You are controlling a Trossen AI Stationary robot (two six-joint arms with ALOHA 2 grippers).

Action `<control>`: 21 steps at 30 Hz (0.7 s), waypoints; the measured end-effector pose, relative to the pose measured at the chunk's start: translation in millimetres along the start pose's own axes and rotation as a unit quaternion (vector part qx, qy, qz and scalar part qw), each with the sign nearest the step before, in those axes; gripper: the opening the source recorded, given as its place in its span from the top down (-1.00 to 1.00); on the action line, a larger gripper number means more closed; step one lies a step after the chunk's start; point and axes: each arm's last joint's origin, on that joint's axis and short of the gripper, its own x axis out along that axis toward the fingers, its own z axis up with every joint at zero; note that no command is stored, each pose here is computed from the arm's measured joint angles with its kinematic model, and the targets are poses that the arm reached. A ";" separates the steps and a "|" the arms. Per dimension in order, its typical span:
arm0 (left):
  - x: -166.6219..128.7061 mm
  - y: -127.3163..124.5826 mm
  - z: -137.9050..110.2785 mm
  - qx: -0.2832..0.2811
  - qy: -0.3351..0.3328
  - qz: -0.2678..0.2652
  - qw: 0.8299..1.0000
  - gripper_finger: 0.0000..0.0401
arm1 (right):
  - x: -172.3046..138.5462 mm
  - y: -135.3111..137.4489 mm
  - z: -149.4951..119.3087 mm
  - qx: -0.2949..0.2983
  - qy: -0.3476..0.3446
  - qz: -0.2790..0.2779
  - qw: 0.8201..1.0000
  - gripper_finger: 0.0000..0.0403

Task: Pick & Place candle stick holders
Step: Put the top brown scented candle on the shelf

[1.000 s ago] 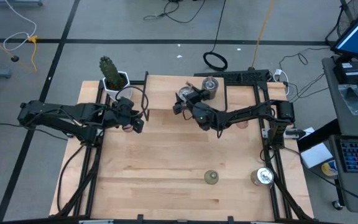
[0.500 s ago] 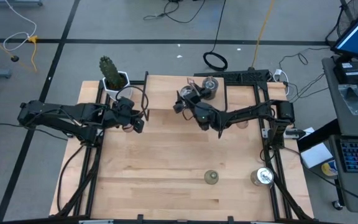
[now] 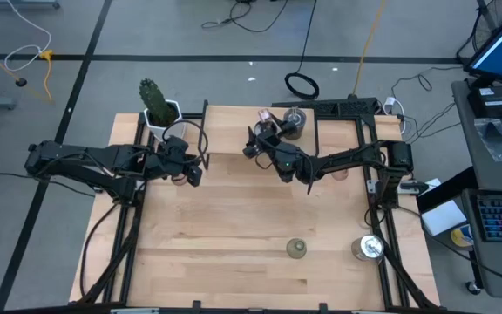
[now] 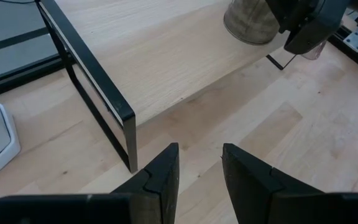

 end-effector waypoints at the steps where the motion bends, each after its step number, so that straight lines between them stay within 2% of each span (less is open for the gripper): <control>1: 0.0 0.0 0.0 0.000 0.000 0.000 1.000 0.39 | 0.0 0.0 0.0 -0.010 0.000 0.000 1.000 -0.88; 11: 0.0 0.0 0.0 0.000 0.000 0.000 1.000 0.39 | 0.0 0.0 0.0 -0.113 0.000 0.000 0.994 -0.88; 21: 0.0 0.0 0.0 0.000 0.000 0.000 1.000 0.39 | 4.3 -2.8 -1.2 -0.225 0.004 -0.006 0.974 -0.78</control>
